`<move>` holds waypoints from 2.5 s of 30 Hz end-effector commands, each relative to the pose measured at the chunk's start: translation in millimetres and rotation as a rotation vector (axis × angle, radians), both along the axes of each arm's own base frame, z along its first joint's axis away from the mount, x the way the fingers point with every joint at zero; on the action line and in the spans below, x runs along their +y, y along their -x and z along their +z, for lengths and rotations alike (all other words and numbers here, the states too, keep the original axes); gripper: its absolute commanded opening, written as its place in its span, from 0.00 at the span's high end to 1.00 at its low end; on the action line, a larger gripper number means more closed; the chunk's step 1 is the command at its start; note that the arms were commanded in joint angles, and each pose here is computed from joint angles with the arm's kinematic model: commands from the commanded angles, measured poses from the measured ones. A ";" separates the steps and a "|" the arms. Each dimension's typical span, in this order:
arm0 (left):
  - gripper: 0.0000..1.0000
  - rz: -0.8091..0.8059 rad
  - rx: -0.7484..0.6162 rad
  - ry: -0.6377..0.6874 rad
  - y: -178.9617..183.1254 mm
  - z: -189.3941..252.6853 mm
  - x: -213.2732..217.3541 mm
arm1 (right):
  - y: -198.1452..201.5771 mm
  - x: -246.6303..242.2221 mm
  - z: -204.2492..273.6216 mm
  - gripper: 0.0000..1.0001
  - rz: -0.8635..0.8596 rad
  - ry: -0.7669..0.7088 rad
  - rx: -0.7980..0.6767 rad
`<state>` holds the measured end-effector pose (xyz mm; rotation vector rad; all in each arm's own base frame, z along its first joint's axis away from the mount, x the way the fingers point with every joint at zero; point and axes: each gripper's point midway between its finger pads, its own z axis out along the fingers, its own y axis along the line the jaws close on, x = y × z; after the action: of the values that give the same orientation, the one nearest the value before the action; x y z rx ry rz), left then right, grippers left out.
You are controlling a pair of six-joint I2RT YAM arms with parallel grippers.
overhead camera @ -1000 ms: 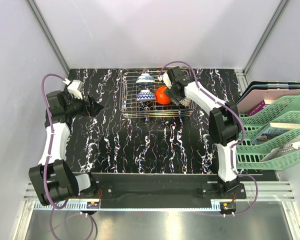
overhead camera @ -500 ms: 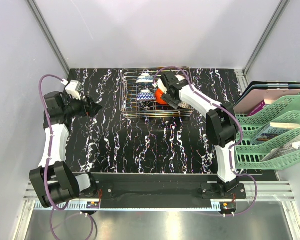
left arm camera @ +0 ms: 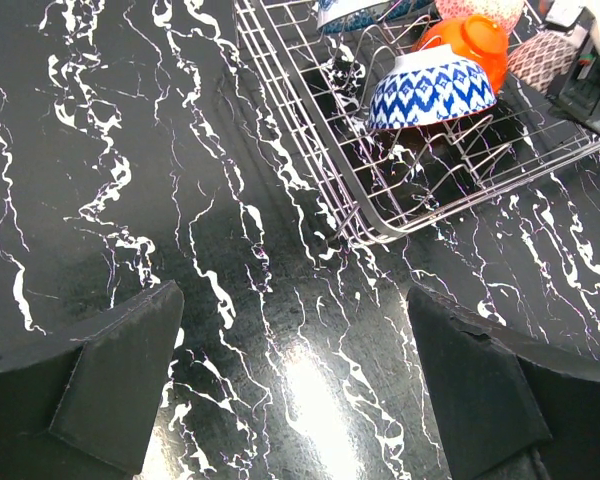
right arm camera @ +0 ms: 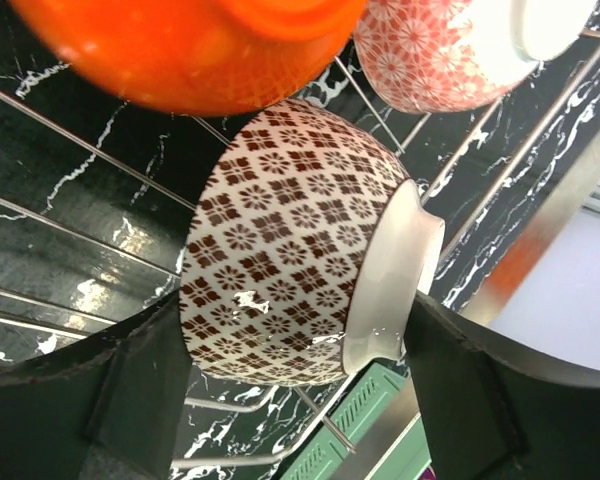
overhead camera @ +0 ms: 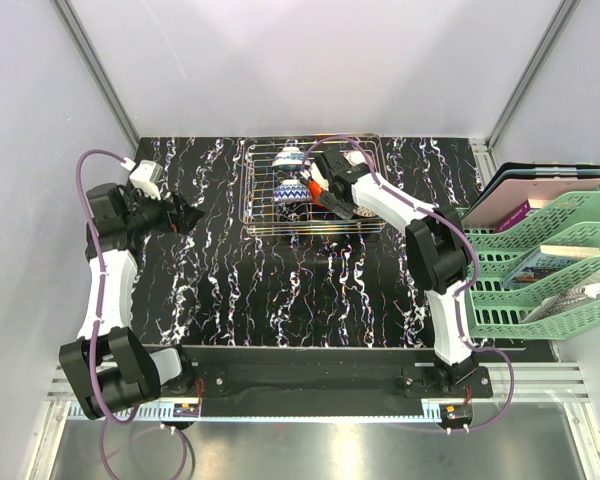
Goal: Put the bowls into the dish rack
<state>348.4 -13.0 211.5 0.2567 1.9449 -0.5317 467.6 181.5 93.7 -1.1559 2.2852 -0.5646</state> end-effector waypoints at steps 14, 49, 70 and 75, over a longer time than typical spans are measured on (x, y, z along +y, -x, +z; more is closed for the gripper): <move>0.01 -0.018 -0.107 -0.031 -2.3 32.2 2.0 | 45.7 20.5 -47.1 0.00 0.055 -0.063 0.219; 0.01 -0.002 -0.139 -0.041 4.5 51.6 6.5 | 68.0 62.4 -35.0 0.00 0.070 -0.302 0.360; 0.01 -0.002 -0.140 -0.033 4.0 53.8 6.7 | 17.0 1.9 -33.6 0.00 -0.064 0.045 0.046; 0.01 -0.001 -0.135 -0.032 4.2 51.0 6.8 | 15.0 -2.0 -26.0 0.00 -0.019 0.091 0.037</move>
<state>343.5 -4.4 234.8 0.2507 1.9027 -0.4955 463.3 196.1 76.2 -1.1089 2.3017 -0.5759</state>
